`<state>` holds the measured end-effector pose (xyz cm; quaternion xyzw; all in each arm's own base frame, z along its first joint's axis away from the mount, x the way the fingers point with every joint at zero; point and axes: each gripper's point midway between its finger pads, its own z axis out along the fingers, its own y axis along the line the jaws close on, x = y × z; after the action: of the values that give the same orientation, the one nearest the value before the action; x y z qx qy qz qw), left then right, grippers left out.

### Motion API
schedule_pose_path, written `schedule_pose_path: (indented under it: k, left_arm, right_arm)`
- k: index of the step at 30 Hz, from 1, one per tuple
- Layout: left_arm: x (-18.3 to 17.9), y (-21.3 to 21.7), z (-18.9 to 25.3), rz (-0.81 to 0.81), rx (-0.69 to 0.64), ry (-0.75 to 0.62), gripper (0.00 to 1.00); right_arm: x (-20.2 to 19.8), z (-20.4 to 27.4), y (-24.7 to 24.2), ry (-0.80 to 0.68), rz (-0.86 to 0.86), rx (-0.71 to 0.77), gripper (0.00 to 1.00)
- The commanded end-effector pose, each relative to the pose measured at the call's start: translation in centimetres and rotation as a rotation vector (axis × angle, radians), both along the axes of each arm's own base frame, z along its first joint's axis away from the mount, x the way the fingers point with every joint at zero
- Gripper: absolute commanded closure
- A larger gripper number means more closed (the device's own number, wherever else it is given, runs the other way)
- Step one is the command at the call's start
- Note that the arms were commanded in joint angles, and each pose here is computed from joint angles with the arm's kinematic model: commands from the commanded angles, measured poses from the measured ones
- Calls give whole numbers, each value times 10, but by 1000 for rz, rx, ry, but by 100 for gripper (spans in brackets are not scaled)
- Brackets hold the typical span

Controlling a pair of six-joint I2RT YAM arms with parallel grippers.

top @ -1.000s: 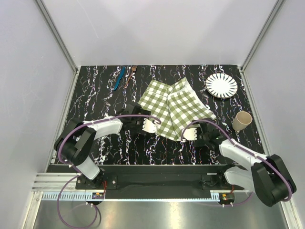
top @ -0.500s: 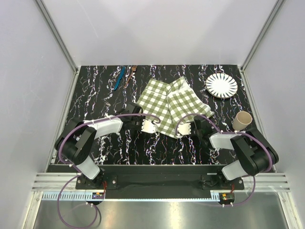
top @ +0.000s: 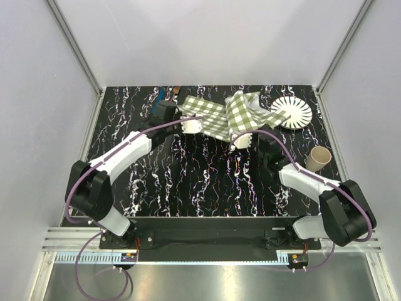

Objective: Set the dinner table for one person
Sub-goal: Flatten out the napkin at the center of the board.

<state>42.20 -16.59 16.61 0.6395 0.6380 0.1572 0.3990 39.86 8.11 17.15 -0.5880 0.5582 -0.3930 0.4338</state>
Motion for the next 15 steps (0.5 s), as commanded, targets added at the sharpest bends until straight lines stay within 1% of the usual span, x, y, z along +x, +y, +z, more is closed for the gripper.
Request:
schedule_pose_path:
  k: [1, 5, 8, 10, 12, 15]
  left_arm:
    - [13, 36, 62, 150, 61, -156, 100]
    - [23, 53, 101, 224, 109, -254, 100]
    - [28, 67, 132, 274, 134, -324, 100]
    - [30, 76, 150, 309, 173, -366, 100]
    - [30, 82, 166, 329, 174, -401, 100]
    - [28, 86, 184, 339, 172, -440, 100]
  right_arm:
    - [6, 62, -15, -161, -77, -63, 100]
    - [15, 103, -22, -256, -138, -93, 100]
    - [20, 130, -28, -325, -192, -72, 100]
    - [23, 144, -34, -349, -225, -63, 100]
    - [23, 156, -39, -365, -255, -57, 100]
    - [20, 158, -41, -331, -254, -60, 100]
